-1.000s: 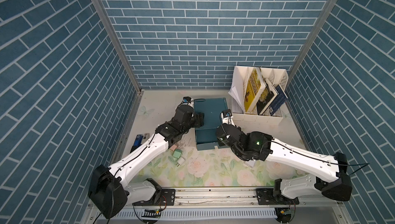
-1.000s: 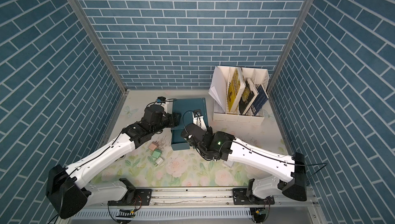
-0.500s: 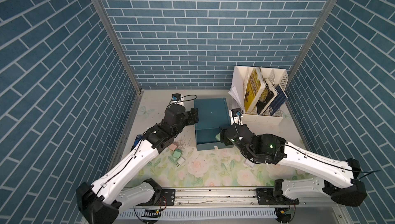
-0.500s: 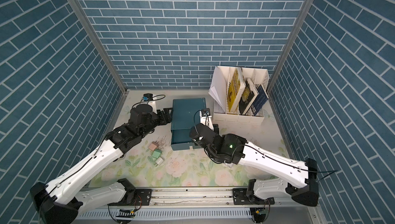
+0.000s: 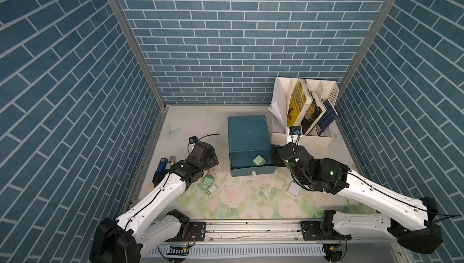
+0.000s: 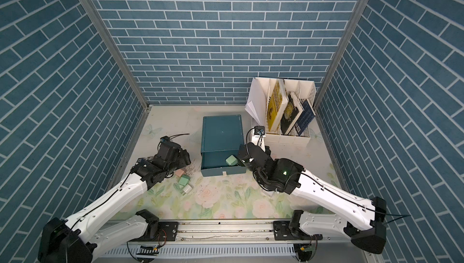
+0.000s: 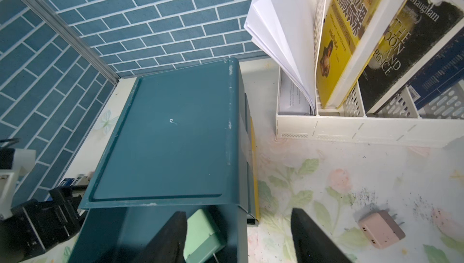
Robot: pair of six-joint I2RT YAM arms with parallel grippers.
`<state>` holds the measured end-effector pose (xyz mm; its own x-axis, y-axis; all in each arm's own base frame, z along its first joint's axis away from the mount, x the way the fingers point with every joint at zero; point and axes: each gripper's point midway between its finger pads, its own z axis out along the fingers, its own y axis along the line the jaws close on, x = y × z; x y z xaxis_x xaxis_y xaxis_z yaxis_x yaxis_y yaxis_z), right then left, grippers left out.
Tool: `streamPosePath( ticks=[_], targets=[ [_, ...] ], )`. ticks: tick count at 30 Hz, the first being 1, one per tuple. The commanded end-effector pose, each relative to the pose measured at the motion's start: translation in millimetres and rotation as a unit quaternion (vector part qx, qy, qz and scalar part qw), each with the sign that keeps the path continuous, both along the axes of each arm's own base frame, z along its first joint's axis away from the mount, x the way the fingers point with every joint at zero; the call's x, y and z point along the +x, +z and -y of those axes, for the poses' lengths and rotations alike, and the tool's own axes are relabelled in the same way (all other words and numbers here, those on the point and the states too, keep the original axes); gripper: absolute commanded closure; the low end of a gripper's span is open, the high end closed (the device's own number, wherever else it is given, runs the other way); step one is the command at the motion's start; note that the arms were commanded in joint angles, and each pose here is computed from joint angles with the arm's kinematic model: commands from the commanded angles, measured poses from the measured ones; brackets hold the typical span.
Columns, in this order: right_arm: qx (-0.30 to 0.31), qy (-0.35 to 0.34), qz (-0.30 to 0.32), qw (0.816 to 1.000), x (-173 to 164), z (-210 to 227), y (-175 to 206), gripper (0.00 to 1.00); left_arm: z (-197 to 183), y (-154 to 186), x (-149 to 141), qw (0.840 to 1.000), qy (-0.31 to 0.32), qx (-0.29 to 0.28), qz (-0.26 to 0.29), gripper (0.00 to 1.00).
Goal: Place the plugs into the drawer by color
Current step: Pick up the plug from the center of the board.
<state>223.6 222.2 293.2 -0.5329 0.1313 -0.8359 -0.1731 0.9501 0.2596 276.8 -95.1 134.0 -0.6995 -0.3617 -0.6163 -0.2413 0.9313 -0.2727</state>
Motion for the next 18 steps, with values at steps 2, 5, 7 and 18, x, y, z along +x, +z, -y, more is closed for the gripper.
streamPosePath(
  ticks=[2,5,7,18],
  targets=[
    [0.032,-0.025,-0.007,0.999,-3,21,-1,0.31,0,-17,-11,0.999,0.008,-0.024,-0.024,0.16],
    [0.042,-0.04,-0.015,0.998,-1,32,-6,0.3,-1,-30,-22,0.999,0.008,-0.031,-0.04,0.17],
    [0.042,-0.047,-0.018,0.998,1,37,-9,0.29,-2,-36,-28,0.998,0.008,-0.036,-0.044,0.17],
    [0.04,-0.06,-0.03,0.997,6,47,-23,0.29,-3,-64,-42,0.996,0.009,-0.04,-0.08,0.17]
  ],
)
